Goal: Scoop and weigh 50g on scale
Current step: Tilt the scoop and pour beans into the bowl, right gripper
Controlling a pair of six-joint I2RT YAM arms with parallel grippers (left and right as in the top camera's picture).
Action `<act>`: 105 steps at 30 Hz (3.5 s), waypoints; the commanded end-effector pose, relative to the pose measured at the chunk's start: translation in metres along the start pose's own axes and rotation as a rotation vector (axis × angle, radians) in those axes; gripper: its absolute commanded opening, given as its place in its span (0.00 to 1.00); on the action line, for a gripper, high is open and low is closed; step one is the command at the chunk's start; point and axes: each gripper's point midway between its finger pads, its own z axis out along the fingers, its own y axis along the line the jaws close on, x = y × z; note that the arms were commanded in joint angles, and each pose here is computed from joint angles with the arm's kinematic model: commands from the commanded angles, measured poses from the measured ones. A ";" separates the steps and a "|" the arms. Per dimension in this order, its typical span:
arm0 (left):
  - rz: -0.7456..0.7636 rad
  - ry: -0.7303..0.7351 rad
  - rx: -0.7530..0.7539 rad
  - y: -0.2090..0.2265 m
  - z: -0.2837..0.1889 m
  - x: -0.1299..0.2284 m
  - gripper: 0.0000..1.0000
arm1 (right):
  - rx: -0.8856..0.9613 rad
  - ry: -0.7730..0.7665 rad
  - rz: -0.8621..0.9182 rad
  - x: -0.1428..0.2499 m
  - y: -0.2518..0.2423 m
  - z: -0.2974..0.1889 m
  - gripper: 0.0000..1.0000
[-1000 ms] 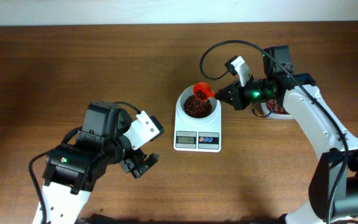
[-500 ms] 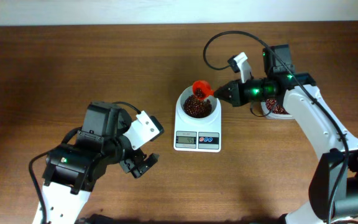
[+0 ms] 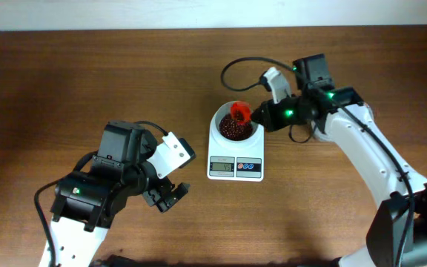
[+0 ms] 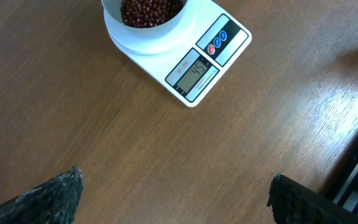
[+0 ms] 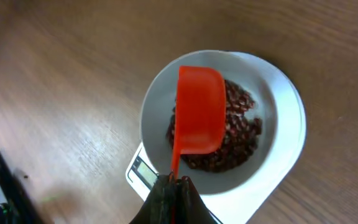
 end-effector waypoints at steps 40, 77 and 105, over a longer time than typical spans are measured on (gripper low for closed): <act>0.013 -0.013 0.006 0.000 -0.001 -0.003 0.99 | -0.005 -0.070 -0.112 -0.017 0.040 -0.037 0.04; 0.013 -0.013 0.006 0.000 -0.001 -0.003 0.99 | 0.034 -0.051 -0.168 -0.014 0.030 -0.033 0.04; 0.013 -0.013 0.006 0.000 -0.001 -0.003 0.99 | 0.022 -0.029 -0.189 -0.009 0.030 -0.029 0.04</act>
